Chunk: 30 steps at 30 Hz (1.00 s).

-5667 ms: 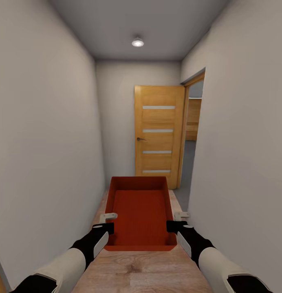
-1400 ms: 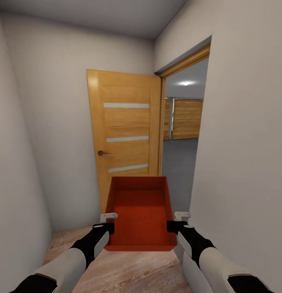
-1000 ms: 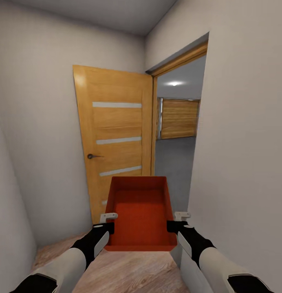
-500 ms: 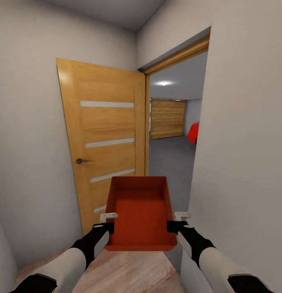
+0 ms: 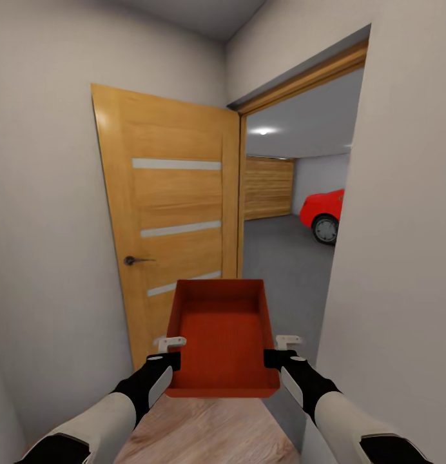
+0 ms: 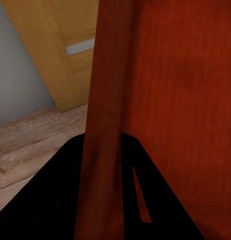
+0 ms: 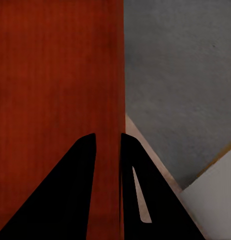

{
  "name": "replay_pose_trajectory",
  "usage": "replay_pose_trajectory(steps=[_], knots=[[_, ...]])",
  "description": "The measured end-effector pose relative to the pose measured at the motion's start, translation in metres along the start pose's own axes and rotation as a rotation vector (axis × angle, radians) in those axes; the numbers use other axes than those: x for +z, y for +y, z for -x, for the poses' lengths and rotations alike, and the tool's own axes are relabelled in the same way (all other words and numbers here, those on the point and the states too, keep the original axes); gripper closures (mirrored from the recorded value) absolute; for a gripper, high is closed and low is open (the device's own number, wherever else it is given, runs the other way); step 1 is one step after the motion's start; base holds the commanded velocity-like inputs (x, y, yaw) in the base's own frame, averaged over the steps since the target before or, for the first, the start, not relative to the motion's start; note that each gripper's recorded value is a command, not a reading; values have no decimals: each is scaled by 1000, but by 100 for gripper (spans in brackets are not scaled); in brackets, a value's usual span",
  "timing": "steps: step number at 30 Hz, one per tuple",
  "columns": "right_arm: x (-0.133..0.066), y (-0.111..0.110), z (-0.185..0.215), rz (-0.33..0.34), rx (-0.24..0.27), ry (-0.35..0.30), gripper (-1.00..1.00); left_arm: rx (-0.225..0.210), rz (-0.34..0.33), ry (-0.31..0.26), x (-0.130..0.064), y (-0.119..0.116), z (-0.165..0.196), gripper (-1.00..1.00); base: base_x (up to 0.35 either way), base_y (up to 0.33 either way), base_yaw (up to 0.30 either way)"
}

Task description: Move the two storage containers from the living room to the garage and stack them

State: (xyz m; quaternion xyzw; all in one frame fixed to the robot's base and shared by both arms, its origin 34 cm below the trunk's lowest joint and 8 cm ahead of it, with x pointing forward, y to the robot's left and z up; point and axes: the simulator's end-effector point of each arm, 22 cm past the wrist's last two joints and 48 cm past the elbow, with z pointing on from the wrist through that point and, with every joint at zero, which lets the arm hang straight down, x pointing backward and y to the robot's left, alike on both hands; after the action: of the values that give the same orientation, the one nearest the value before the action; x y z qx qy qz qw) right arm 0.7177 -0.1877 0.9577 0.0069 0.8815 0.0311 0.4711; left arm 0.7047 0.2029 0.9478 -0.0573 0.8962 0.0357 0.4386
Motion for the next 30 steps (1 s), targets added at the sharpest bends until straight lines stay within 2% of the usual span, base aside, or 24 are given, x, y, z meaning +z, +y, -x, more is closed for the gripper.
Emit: replay_pose_trajectory(steps=[6, 30], knots=[[0, 0, 0, 0, 0, 1, 100, 1, 0, 1, 0, 0, 0, 100, 153, 117, -109], [-4, 1, 6, 0, 0, -9, 100, 0, -1, -9, -4, 1, 6, 100, 150, 119, -229]])
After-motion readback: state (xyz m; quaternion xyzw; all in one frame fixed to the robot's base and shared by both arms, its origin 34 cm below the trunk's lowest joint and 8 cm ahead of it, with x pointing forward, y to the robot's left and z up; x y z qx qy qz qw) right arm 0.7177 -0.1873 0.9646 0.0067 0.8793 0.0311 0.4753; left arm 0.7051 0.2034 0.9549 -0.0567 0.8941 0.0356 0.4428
